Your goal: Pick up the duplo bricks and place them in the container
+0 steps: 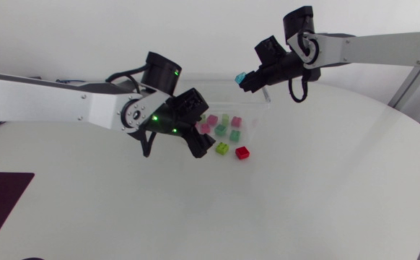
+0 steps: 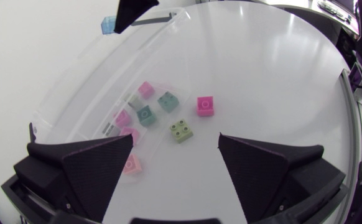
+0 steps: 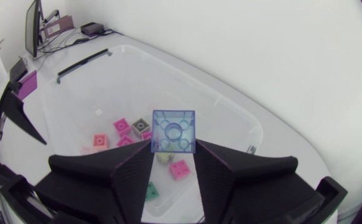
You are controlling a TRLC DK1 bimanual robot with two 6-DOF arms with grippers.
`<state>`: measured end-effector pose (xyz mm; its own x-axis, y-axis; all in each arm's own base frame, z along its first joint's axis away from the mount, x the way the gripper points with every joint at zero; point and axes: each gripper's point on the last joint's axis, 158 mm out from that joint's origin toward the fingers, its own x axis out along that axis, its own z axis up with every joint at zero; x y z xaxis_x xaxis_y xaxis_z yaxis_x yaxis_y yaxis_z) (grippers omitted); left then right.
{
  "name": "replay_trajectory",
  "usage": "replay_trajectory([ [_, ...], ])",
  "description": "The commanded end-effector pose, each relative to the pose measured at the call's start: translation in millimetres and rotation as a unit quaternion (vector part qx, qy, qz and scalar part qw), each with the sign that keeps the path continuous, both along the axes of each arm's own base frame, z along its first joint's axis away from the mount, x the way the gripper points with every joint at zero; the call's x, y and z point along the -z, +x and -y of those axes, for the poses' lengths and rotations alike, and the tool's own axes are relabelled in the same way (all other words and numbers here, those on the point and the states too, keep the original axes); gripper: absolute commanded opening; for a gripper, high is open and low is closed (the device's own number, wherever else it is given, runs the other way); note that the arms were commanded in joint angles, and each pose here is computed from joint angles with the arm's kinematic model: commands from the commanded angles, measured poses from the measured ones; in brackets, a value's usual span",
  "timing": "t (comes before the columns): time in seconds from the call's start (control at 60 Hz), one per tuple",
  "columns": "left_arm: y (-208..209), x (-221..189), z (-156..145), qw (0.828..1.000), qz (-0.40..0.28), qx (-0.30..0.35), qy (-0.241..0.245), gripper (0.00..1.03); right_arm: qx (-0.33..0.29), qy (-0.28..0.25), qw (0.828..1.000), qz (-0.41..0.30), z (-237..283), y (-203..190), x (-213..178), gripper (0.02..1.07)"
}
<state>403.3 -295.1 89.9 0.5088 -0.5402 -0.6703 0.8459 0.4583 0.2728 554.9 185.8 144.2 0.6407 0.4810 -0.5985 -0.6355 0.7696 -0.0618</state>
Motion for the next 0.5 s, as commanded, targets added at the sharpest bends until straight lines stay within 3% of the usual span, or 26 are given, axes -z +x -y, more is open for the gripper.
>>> replay_trajectory([
  [0.0,-4,24,7,1.0,-0.018,-0.01,0.01,0.93,0.02,0.008,1.0,0.008,-5,18,-2,0.85],
  [0.033,-1,26,10,1.0,-0.019,-0.016,0.013,0.93,0.025,0.007,1.0,0.008,-4,20,-1,0.94],
  [0.15,5,31,19,0.999,-0.028,-0.035,0.02,0.9,0.039,0.019,0.999,0.014,3,17,-8,0.99],
  [0.25,9,40,22,0.997,-0.042,-0.051,0.033,0.89,0.044,0.023,0.998,0.025,13,6,-13,1.0],
  [0.367,18,51,29,0.995,-0.053,-0.074,0.039,0.75,0.047,0.022,0.998,0.03,24,-15,-11,1.0],
  [0.483,24,64,34,0.991,-0.083,-0.097,0.049,0.69,0.042,0.024,0.998,0.035,30,-45,-5,1.0],
])
